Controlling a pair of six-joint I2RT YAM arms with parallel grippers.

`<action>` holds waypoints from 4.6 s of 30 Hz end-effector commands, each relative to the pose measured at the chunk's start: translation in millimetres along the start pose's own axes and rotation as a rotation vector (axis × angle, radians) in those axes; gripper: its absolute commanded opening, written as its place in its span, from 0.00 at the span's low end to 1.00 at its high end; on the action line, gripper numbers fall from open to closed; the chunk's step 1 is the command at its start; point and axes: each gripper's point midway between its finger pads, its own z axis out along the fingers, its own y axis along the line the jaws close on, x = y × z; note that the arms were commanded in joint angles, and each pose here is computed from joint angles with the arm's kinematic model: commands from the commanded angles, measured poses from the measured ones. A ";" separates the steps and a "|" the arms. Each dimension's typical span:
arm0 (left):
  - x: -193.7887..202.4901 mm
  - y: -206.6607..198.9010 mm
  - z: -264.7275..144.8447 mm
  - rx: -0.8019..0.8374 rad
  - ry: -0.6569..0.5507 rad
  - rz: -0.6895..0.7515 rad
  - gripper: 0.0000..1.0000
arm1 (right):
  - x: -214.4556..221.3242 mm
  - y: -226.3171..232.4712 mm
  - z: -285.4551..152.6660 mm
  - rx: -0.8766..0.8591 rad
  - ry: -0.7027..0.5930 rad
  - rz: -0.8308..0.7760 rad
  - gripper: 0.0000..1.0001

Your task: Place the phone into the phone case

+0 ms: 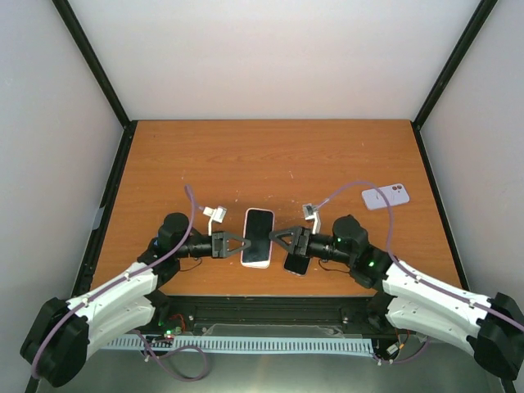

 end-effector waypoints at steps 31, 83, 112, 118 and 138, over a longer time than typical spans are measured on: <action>8.7 -14.6 3.4 0.048 0.126 0.068 0.00 | -36.1 19.3 -5.3 0.116 -0.095 -0.155 0.03; -155.7 165.2 86.0 -0.402 0.088 -0.142 0.12 | -40.9 -17.8 -63.0 0.400 -0.206 -0.172 0.97; -170.8 183.9 -101.5 -0.947 -0.247 -0.273 1.00 | -45.8 -50.0 -64.9 0.541 -0.239 -0.129 0.99; -170.6 195.6 -171.6 -1.058 -0.388 -0.355 0.99 | -60.0 -75.4 -75.4 0.729 -0.263 -0.102 1.00; -108.9 238.5 -243.6 -1.228 -0.595 -0.667 1.00 | -149.2 -209.2 -182.4 1.190 -0.478 0.514 1.00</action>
